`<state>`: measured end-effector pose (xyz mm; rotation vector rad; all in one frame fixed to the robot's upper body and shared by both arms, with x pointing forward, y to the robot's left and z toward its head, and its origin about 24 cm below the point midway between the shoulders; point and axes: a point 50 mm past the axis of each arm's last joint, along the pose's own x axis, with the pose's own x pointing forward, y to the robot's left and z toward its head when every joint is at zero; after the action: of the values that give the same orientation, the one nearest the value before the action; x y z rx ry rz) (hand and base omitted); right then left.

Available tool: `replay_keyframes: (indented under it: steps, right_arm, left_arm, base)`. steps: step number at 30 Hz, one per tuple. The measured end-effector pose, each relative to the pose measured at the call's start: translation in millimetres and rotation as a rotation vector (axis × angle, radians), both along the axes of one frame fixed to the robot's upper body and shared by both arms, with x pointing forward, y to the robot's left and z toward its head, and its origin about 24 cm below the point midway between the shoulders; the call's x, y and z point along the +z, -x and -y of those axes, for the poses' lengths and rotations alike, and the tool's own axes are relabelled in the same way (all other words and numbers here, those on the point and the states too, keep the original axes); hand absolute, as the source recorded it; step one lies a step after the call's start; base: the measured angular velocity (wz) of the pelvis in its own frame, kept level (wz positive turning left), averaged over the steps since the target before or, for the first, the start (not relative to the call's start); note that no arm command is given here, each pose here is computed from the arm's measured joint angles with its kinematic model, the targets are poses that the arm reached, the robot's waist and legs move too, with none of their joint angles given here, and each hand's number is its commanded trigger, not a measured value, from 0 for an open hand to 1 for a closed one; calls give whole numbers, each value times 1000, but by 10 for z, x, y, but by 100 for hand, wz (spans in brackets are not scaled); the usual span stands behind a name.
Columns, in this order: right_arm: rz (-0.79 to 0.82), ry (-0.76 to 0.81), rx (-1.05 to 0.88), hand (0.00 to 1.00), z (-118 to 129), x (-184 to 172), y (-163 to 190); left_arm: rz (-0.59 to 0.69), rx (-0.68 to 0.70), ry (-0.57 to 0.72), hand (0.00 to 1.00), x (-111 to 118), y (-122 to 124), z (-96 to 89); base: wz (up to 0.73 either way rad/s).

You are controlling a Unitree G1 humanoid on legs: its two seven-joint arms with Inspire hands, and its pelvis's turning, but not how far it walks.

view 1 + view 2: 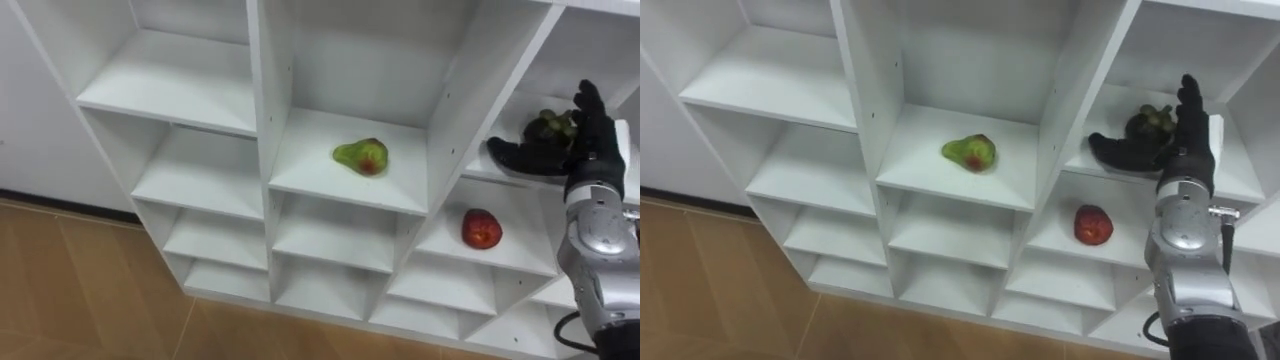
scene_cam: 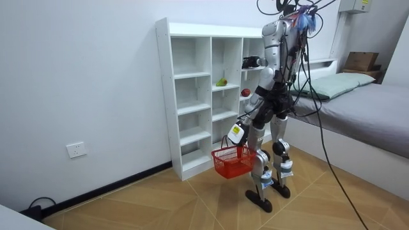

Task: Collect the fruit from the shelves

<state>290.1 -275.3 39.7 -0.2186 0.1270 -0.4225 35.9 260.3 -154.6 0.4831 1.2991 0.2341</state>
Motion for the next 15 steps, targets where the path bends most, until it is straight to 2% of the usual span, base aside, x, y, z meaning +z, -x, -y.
replay_keyframes:
  steps: [10, 11, 12, 13, 15]
  right_arm:
    - [-12, 2, 22, 0, 13, -47, 9]
    - [-14, 2, 23, 23, 15, -53, 11]
    - [-14, 2, 25, 83, 16, -57, 11]
    - [-15, 3, 25, 100, 19, -65, 14]
    - [-18, 1, 25, 100, 22, -75, 17]
  left_arm:
    - [-5, 3, 2, 100, -3, 23, 5]
    - [-5, 3, 3, 100, -5, 23, 9]
    - [-5, 3, 3, 100, -5, 23, 10]
    - [-6, 3, 3, 100, -6, 25, 11]
    - [-9, 3, 3, 100, -8, 29, 11]
  base:
    - [0]
    - [0]
    - [0]
    - [0]
    - [0]
